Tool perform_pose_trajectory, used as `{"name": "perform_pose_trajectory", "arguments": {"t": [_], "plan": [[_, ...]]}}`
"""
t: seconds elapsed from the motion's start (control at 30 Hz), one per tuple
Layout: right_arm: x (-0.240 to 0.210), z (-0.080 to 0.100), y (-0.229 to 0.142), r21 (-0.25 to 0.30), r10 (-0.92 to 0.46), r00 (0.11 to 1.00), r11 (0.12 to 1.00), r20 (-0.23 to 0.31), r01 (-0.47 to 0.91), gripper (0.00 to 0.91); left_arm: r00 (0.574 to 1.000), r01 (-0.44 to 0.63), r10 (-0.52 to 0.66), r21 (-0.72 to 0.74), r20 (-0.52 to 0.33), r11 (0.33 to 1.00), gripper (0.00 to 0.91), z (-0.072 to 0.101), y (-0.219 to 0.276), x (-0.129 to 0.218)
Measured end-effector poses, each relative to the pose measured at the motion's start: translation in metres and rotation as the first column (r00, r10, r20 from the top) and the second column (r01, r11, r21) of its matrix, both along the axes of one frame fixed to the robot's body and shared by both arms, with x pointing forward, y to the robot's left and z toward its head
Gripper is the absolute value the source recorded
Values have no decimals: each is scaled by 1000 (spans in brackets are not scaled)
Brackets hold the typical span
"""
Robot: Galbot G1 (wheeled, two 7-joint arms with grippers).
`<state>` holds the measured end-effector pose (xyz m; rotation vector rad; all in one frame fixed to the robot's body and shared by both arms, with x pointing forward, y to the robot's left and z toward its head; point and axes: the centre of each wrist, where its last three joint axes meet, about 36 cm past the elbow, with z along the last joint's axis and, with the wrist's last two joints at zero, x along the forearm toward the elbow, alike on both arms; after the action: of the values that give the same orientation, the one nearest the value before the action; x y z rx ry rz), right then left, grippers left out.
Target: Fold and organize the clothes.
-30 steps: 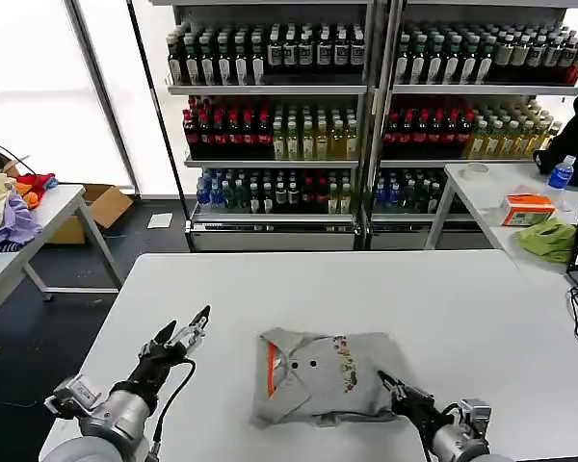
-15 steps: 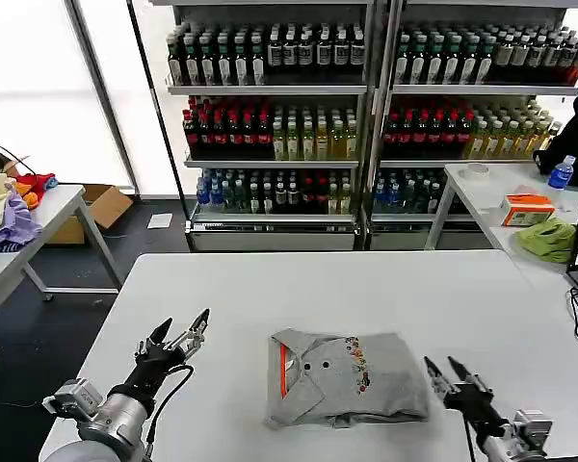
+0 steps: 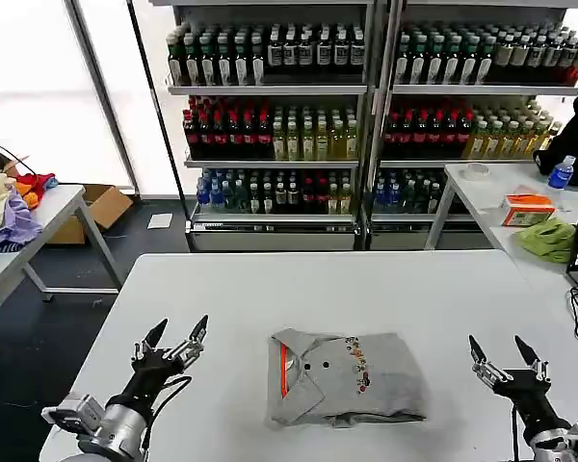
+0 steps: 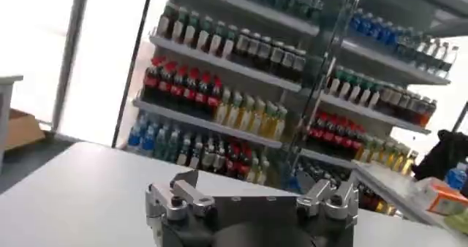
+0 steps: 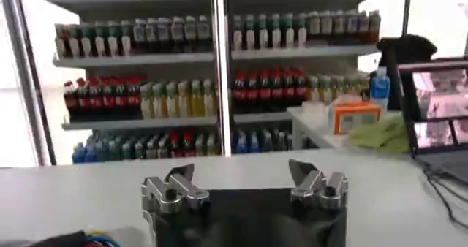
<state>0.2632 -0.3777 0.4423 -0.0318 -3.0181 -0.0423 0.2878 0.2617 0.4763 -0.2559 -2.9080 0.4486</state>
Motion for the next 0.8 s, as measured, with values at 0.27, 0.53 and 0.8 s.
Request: {"name": "perform_pose_trajectory", "arguments": {"t": [0.27, 0.53, 0.8], "plan": [[1, -9, -1, -25, 10, 998, 1000, 63, -8, 907, 998, 0, -3, 53, 68, 999, 907, -15, -10, -9], [6, -22, 6, -35, 32, 996, 999, 89, -29, 907, 991, -9, -6, 109, 133, 994, 907, -32, -15, -21], [7, -33, 16, -33, 48, 994, 998, 101, -45, 907, 983, -12, -16, 150, 181, 989, 907, -40, -18, -30]]}}
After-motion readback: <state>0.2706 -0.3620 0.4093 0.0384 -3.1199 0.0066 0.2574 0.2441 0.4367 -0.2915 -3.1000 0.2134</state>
